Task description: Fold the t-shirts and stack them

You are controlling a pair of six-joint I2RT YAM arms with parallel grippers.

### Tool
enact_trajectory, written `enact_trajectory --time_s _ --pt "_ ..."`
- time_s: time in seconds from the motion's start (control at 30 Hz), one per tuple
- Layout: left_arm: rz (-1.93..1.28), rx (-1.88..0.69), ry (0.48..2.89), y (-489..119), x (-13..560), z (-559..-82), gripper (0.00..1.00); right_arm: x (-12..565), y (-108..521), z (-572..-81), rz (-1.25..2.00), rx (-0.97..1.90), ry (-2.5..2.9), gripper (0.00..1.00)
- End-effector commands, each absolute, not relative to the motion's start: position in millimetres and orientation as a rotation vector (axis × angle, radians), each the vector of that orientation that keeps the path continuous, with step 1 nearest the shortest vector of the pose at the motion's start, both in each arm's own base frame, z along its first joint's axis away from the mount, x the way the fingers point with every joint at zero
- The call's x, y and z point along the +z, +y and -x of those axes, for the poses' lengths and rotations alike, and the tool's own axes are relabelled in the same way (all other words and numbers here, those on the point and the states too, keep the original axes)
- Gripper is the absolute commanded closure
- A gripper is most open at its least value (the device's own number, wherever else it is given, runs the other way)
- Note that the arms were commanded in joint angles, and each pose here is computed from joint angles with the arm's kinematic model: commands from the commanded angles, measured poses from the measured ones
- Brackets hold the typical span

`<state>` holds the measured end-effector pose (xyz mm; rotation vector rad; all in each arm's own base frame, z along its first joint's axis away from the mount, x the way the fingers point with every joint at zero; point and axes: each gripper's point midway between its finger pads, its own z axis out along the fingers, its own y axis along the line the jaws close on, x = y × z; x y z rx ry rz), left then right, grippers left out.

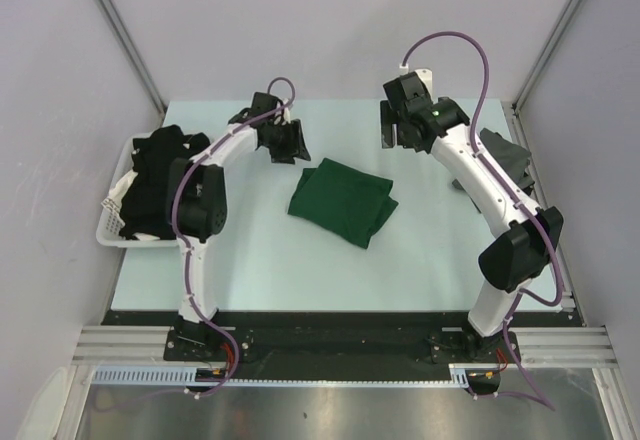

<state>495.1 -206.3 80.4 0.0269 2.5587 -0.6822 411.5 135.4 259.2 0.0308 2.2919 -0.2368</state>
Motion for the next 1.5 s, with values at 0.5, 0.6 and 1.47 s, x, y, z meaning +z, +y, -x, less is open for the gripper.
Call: enact_trajectory --time_s 0.5,0.6,1.47 --pt "-0.128 -0.797 2.604 -223.0 56.0 -483.3 0.41 271.9 146.9 -411.6 0.001 -0.141 2.293 0.0" --pt "-0.12 -0.798 2.619 -223.6 48.7 -481.6 0.41 272.9 147.1 -412.7 0.021 -0.15 2.298 0.0" --pt "-0.059 -0.97 2.62 -249.6 14.6 -477.4 0.39 269.1 159.8 -423.5 0.114 -0.125 2.339 0.0"
